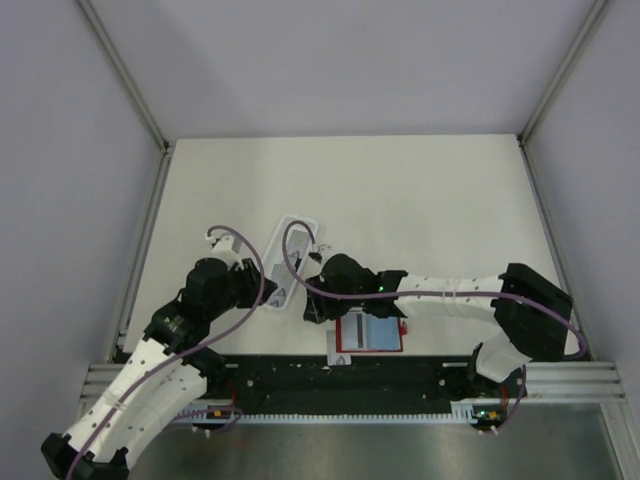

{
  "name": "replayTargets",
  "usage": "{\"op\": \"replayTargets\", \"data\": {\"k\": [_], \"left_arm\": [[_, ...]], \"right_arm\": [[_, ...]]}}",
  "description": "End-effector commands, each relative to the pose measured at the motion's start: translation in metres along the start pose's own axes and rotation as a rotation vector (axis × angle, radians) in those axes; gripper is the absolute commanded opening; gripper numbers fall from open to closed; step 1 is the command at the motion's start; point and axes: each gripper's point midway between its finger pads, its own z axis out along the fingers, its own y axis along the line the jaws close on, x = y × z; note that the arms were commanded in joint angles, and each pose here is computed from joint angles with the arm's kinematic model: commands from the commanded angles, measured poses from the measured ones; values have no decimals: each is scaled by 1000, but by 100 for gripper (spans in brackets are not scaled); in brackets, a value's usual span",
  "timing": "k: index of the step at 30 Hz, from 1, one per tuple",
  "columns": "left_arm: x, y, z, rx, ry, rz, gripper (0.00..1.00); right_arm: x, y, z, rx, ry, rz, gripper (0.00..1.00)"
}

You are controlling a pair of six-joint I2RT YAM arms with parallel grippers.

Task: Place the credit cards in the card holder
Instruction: Move the credit card to the corner of the board, then pick up the credit card at the corner of the board.

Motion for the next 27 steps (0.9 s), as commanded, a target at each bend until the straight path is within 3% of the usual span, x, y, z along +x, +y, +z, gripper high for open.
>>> {"op": "replayTargets", "data": {"k": [1, 13, 27], "left_arm": [[-15, -20, -10, 87, -45, 9, 35], [20, -40, -3, 84, 23, 95, 35], [120, -81, 23, 203, 211, 119, 34]], "right_arm": [[-51, 55, -40, -196, -248, -4, 43], [59, -9, -86, -53, -225, 269, 43], [103, -32, -71, -50, -197, 464, 43]]}}
